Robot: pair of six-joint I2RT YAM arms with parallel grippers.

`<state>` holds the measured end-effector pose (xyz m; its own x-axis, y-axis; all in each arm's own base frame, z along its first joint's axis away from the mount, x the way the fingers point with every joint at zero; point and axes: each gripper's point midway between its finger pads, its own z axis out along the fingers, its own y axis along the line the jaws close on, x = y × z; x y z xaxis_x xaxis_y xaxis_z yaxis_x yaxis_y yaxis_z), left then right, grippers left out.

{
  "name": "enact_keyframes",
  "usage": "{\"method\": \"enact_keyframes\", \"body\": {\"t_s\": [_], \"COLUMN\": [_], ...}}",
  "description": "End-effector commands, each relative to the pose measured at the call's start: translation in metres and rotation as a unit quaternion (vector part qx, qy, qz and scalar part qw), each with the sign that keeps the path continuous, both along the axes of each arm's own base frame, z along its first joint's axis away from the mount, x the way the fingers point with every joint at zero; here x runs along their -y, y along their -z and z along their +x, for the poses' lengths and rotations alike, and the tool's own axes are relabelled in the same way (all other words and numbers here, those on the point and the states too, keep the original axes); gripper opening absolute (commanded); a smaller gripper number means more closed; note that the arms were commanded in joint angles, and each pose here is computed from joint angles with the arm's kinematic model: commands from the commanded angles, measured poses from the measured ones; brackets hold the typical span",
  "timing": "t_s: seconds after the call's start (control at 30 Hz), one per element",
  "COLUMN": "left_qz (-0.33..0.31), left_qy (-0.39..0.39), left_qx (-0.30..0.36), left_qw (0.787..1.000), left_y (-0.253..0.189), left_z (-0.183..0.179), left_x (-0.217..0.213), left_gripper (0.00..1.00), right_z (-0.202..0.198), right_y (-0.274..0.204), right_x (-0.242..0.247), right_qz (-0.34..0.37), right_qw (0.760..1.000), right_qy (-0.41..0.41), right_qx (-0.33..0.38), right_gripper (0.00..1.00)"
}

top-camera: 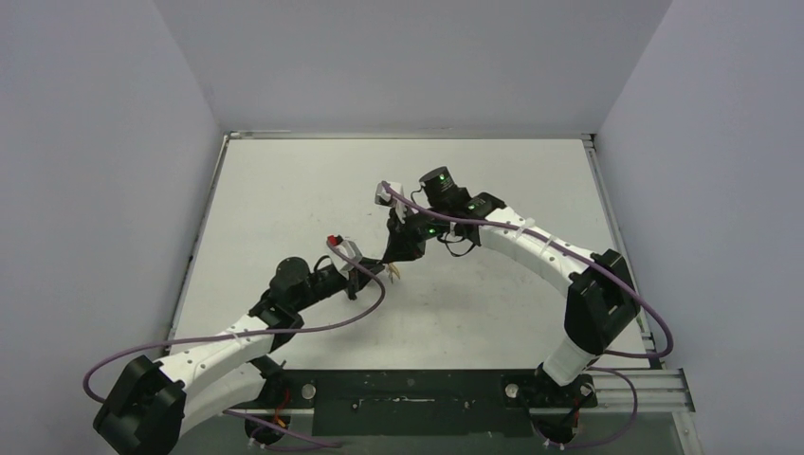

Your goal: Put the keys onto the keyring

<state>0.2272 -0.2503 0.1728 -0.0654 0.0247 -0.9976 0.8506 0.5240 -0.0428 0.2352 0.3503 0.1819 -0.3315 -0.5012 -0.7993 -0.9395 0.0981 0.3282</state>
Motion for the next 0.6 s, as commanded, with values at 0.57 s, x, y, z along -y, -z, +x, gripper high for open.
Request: {"method": "enact_keyframes", "body": {"t_s": [0.57], "left_qz": [-0.028], "left_qy": [0.019], "left_qx": [0.112], "left_qw": [0.993], "left_y": [-0.036], "left_z": [-0.005], "left_x": [-0.001], "left_gripper": [0.0], "right_z": [0.009], "right_y": [-0.03], "right_x": [0.007], "right_qz": [0.078], "right_qw": [0.994], "right_qy": [-0.021], "right_qx": [0.075], "right_gripper": [0.49]}}
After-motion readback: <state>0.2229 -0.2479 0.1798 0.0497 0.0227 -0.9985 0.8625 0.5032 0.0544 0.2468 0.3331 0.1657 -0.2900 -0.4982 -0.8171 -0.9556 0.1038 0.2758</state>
